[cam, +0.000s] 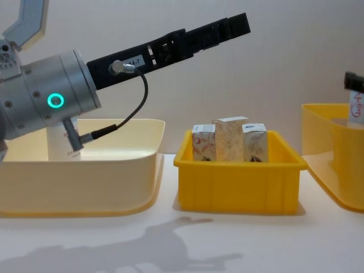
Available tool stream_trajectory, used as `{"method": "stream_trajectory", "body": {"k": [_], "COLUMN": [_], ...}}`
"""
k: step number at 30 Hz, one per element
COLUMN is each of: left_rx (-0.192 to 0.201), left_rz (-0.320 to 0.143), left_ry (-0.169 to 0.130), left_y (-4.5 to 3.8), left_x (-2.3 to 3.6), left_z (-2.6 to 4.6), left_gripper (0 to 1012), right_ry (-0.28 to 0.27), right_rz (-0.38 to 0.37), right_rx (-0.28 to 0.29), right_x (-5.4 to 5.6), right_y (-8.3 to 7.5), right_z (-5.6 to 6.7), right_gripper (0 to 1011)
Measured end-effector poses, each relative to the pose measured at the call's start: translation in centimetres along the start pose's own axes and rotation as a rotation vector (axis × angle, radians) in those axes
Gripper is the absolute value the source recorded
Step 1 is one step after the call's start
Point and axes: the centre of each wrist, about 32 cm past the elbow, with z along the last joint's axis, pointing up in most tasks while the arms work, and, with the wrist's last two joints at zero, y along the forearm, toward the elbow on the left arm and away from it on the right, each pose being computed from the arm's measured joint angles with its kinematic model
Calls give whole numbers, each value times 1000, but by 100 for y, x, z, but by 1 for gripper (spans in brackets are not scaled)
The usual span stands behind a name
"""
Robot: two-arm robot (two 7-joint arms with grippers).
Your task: Bimanual collaborative sorting of washing and personal care products
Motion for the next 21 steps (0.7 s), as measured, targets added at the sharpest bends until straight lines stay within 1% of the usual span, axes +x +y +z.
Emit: {"method": "stream_trajectory", "body": {"k": [3,9,13,21], "left_rx": [0,0,0,0], "left_rz": [0,0,0,0], "left_ry": [0,0,0,0], "left_y": [0,0,0,0], "left_x": [0,0,0,0], "left_z": [0,0,0,0], "left_gripper": [1003,1003,1003,1003], "right_ry": [11,29,37,46], "right_rz": [22,59,75,95], "right_rx": [41,99,127,161], "right_x": [1,4,4,7], "right_y": [-18,-65,-88,-118], "right_z": [34,81,107,135], "right_gripper": [1001,1001,1001,1001]}}
